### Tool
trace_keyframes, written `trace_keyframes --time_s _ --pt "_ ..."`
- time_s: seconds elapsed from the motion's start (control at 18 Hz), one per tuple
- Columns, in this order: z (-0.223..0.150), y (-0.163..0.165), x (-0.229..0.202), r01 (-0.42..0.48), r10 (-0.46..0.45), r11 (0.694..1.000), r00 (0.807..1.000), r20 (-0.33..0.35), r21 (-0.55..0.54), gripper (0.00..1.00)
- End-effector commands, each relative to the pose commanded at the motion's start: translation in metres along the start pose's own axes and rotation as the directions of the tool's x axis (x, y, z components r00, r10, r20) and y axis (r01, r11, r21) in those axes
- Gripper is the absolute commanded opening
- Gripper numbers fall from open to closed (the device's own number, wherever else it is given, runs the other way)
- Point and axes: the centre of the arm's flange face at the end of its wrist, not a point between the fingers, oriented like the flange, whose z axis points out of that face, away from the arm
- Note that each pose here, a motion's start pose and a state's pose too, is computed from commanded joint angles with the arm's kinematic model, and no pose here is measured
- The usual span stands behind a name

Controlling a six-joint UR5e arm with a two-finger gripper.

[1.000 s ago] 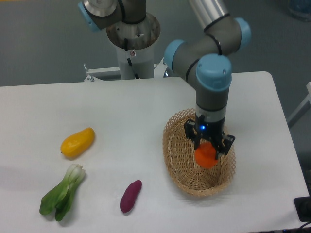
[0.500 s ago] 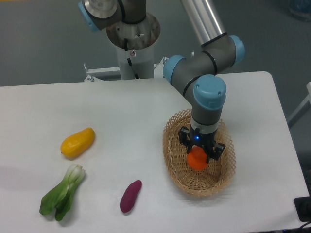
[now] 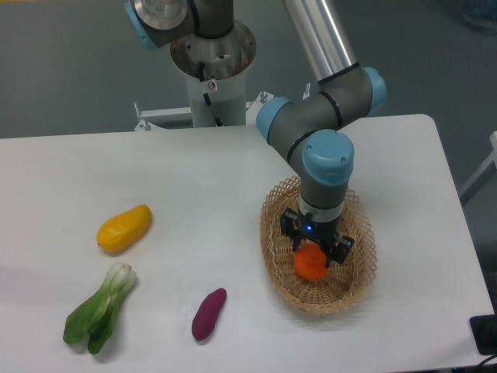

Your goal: Place the orange in the basket

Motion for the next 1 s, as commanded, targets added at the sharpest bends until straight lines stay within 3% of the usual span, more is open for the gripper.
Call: trace_keyframes --time_s 0.44,1.0 --pt "-0.034 -0.009 -0.014 -0.011 0.01 0.999 0.998 0.062 0.03 1.0" --pt "-0.036 -0.009 -0.014 -0.032 0.03 0.999 0.997 0.066 0.029 1.0"
